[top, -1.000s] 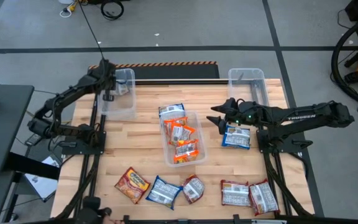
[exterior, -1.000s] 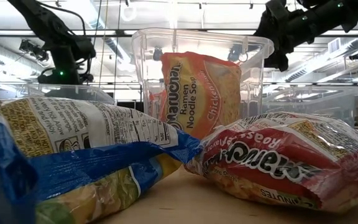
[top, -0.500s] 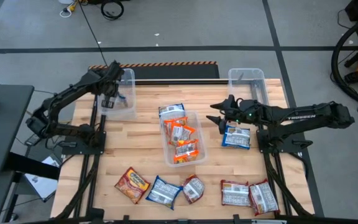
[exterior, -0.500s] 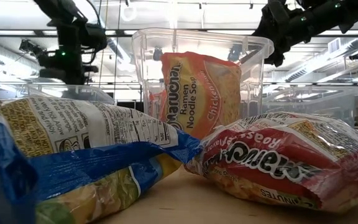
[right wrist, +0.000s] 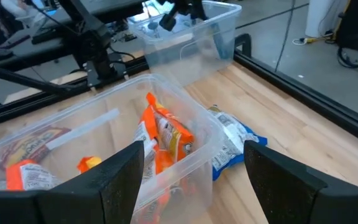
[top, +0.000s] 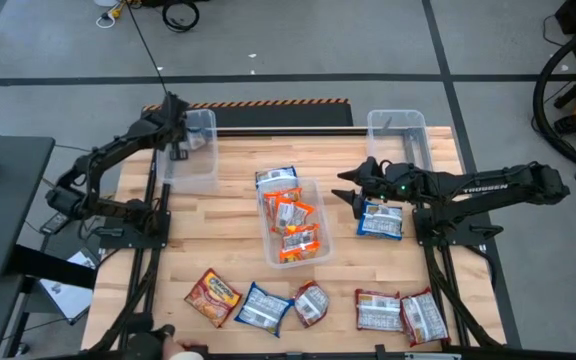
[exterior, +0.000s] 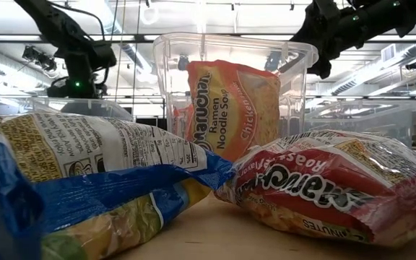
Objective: Sort Maruchan noodles
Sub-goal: Put the blue noodle pack into the left transparent bin
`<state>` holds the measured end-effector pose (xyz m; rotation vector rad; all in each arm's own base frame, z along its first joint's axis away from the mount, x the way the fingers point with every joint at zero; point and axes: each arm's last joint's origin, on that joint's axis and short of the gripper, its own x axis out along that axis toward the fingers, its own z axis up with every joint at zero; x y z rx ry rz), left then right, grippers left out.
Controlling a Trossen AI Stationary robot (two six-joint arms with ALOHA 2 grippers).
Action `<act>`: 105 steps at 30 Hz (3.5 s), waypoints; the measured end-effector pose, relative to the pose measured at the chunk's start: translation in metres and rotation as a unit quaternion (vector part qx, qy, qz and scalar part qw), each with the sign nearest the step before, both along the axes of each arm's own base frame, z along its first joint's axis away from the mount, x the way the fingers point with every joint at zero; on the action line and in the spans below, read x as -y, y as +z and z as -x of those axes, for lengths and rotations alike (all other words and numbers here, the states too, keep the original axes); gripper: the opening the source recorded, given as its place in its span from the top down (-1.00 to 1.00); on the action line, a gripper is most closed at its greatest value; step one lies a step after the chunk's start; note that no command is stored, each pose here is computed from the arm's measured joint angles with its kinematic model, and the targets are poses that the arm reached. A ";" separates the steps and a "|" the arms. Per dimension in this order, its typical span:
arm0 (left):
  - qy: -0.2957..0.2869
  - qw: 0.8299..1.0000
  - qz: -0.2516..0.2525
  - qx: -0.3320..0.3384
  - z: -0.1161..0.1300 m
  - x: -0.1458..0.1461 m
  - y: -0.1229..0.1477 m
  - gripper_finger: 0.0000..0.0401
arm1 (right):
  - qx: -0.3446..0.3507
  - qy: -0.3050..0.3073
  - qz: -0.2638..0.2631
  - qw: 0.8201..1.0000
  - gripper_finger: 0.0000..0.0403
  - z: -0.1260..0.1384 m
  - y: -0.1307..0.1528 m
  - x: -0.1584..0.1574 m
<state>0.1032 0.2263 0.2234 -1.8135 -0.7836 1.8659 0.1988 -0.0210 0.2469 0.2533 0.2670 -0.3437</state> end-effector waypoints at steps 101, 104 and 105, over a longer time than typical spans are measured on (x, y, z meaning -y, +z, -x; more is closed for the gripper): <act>-0.345 0.928 0.051 -0.132 -0.003 0.012 0.007 0.99 | 0.012 -0.061 -0.039 0.997 -0.37 0.003 -0.001 0.016; -0.343 0.923 0.058 -0.163 -0.002 0.011 0.011 0.99 | 0.012 -0.080 -0.032 0.996 -0.37 0.003 0.000 0.017; -0.342 0.921 0.065 -0.176 0.000 0.009 0.010 0.99 | 0.013 -0.086 -0.030 0.996 -0.37 0.003 0.000 0.018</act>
